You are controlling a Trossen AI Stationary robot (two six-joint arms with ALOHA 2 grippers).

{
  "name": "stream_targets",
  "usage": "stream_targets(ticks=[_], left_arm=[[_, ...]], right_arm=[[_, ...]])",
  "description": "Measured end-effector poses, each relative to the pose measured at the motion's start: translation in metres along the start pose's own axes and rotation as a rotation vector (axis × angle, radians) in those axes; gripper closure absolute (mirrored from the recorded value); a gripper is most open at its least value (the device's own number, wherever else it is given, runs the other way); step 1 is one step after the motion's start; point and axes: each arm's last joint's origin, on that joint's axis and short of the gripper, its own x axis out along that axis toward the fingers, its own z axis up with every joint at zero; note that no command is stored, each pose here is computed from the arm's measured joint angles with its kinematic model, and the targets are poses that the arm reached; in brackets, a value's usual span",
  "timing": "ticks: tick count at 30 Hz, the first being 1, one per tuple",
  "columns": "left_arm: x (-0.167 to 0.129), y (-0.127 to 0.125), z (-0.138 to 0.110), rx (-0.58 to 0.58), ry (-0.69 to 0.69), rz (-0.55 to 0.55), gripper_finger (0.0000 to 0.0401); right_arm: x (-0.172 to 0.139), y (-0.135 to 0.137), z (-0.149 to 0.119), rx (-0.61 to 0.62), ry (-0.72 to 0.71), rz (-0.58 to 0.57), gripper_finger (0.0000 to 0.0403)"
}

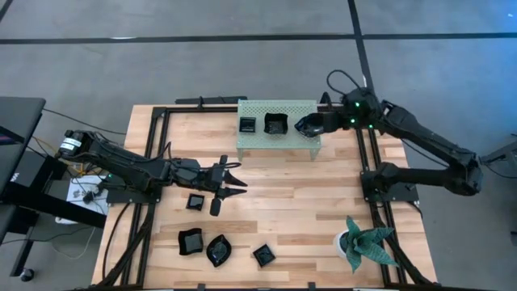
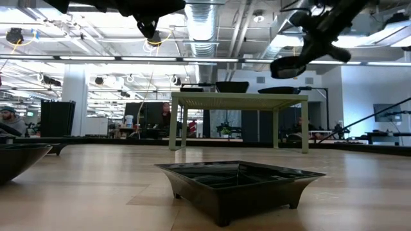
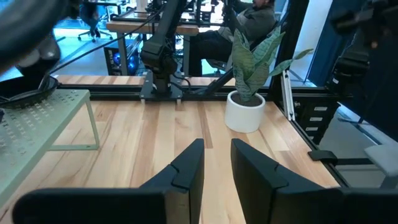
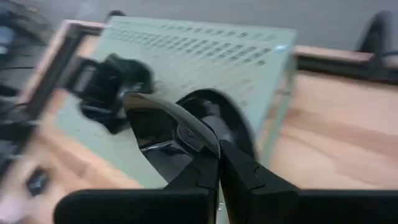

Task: Pick & Place Mini shaped plates
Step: Stack the leaf shaped plate on top of the other leaf shaped plate on the shelf

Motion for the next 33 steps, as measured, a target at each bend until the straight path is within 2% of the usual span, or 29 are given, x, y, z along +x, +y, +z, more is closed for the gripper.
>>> stream_targets(ticks=[3, 5, 11, 15, 28, 33], left_arm=[[0.000, 0.000, 0.000, 0.000, -0.002, 0.000, 0.0320], [0.000, 0.000, 0.001, -0.001, -0.007, 0.000, 0.0320], [0.000, 0.000, 0.003, -0.003, -0.030, -0.001, 0.0320], [0.000, 0.000, 0.003, -0.003, -0.031, -0.001, 0.0320], [0.000, 0.000, 0.003, -0.004, -0.032, -0.001, 0.0320], [0.000, 0.000, 0.003, -0.004, -0.032, -0.001, 0.0320]], right_arm=[[0.011, -0.005, -0.003, 0.029, 0.010, 0.063, 0.0399], [0.016, -0.010, -0.004, 0.041, 0.035, 0.041, 0.0399], [0.019, -0.010, 0.005, 0.077, -0.014, 0.068, 0.0399], [0.020, -0.011, 0.004, 0.086, 0.012, 0.080, 0.0393], [0.020, -0.011, 0.003, 0.079, 0.018, 0.073, 0.0336], [0.020, -0.013, -0.001, 0.077, 0.060, 0.049, 0.0328]])
